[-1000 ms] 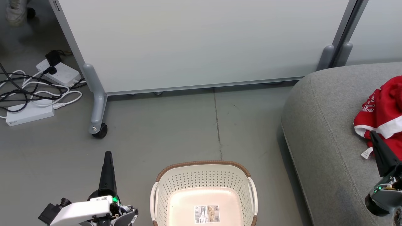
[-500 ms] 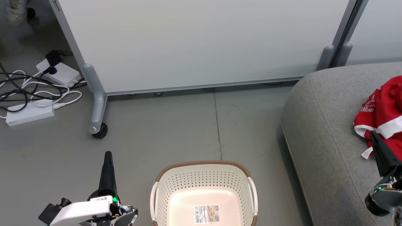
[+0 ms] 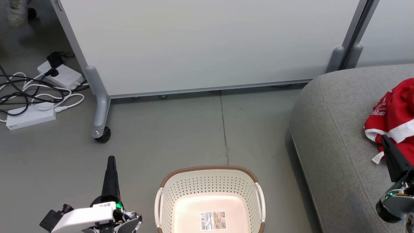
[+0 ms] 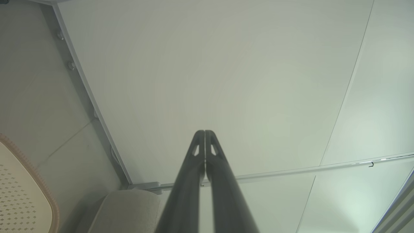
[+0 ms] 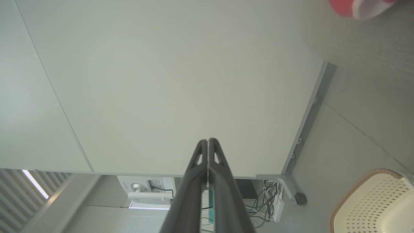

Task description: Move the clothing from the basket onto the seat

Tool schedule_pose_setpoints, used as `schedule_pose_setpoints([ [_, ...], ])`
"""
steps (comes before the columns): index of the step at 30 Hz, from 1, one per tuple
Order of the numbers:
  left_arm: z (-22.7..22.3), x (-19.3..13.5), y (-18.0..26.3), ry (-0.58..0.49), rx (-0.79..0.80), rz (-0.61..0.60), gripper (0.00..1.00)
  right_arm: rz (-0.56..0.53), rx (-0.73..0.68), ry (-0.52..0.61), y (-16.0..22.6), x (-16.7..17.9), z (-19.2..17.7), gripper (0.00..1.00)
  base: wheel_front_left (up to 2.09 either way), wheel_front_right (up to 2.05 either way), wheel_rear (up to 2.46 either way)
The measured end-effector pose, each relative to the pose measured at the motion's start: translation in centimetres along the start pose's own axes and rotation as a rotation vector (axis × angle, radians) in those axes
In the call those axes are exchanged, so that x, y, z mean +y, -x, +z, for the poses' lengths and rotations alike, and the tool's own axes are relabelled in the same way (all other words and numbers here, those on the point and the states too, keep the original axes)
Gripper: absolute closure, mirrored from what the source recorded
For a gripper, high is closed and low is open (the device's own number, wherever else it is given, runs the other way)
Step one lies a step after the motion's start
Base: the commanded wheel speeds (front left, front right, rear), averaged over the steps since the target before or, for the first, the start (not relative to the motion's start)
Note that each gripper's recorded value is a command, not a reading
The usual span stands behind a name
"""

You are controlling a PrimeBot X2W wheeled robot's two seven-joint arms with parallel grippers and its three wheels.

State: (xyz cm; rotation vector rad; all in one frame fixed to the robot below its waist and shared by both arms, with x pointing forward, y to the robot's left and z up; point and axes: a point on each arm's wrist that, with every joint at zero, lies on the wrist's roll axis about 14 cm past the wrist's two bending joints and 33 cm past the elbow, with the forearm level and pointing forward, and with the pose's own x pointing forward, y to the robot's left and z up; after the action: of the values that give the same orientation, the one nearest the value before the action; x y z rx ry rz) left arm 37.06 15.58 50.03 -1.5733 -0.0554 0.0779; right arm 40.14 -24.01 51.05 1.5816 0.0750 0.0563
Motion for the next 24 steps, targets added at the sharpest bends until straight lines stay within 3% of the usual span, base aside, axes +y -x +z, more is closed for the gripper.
schedule_pose_setpoints([
  [24,0.00,0.00,0.00,0.000,0.000,0.000,1.00,0.000,0.000,0.000,0.00,0.00,0.01,1.00,0.00,0.00,0.00],
])
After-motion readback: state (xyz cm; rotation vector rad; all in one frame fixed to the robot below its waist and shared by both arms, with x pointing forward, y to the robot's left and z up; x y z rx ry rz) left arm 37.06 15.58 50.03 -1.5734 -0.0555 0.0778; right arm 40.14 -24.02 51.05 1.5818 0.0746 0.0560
